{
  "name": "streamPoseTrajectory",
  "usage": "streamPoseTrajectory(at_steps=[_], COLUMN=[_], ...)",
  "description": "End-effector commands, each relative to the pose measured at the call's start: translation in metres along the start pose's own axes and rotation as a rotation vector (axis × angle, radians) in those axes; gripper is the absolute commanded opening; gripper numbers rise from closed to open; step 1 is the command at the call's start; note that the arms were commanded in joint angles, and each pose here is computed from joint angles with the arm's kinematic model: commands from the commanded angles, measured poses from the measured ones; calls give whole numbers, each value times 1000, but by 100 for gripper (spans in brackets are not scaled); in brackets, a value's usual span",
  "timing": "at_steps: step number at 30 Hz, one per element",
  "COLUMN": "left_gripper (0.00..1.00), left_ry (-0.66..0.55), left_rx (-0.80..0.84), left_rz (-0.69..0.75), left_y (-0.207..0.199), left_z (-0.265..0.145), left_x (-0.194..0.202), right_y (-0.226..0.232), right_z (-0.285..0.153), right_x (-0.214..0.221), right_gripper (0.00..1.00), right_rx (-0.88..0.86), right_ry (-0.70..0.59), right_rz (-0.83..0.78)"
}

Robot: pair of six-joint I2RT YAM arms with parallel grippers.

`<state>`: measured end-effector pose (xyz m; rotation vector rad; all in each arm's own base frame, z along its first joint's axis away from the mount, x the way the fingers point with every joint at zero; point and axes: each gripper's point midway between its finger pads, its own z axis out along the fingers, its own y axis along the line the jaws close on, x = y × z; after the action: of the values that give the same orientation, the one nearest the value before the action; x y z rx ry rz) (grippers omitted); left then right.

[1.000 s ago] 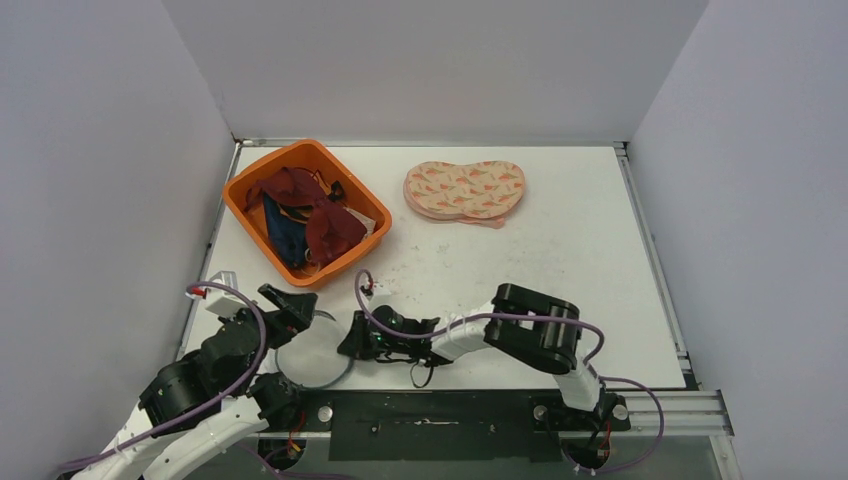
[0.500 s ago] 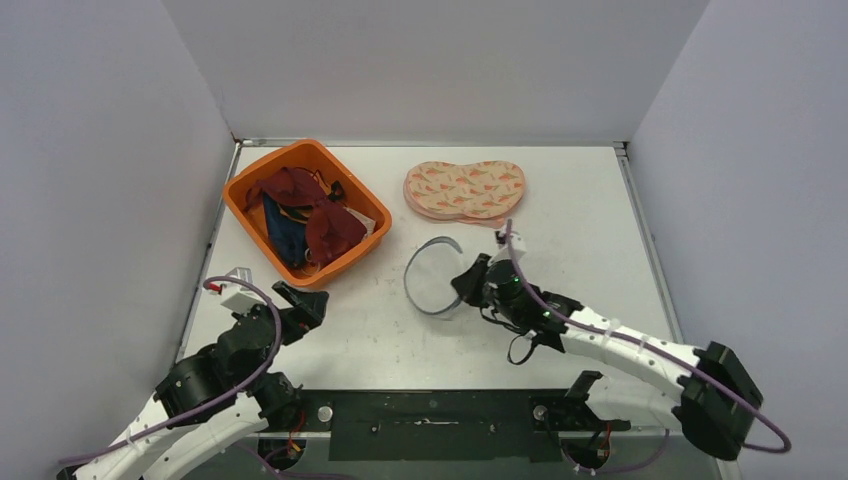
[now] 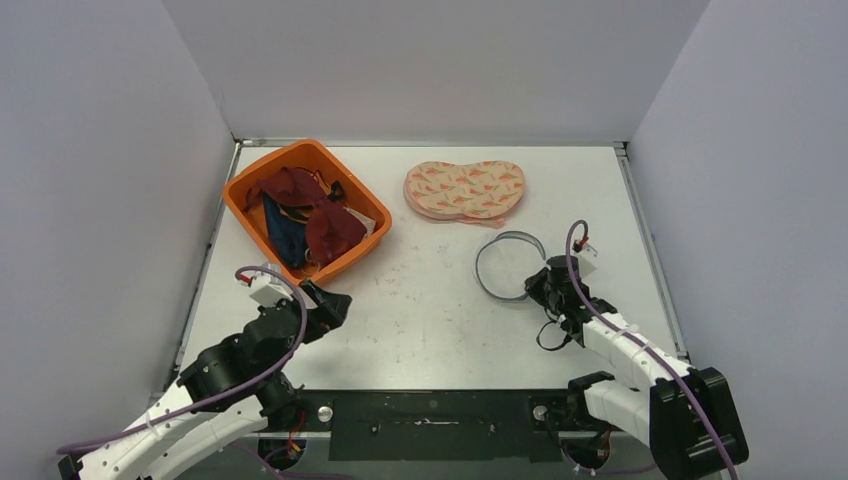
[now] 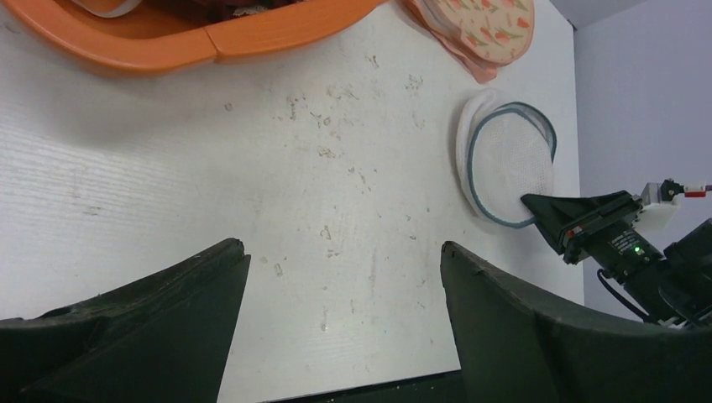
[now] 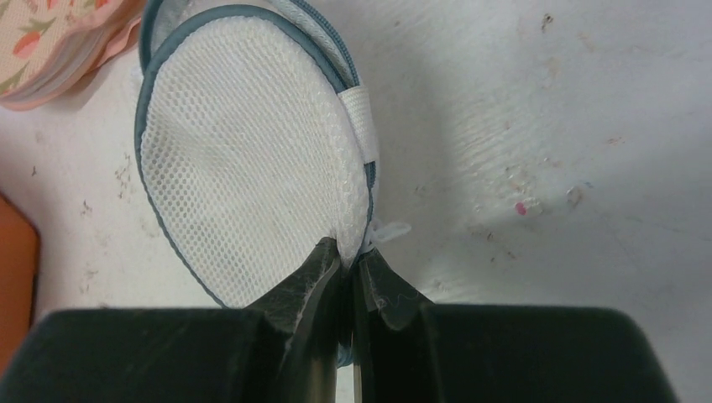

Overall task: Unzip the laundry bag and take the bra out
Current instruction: Move the laundry bag to the center of the board.

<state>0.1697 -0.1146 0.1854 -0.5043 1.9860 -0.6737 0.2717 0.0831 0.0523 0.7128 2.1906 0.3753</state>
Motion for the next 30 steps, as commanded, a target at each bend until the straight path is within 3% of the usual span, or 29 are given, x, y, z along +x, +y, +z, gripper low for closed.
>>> streamPoseTrajectory(at_steps=[1, 11, 28, 30], left_gripper=[83, 83, 83, 83], left_ry=[16, 24, 101, 106], left_rx=[50, 54, 50, 46], left_rz=[-34, -29, -19, -20], left_y=[-17, -18, -21, -20], left_z=[5, 9, 25, 26], left_x=[3, 8, 34, 35], right_y=[9, 8, -17, -20], right_z=[14, 8, 62, 65], right_x=[-26, -82, -101, -101], right_gripper=[5, 5, 5, 9], right_rx=[-46, -18, 20, 32], right_ry=[-77, -164, -128, -121], right_rz=[65, 156, 243, 229])
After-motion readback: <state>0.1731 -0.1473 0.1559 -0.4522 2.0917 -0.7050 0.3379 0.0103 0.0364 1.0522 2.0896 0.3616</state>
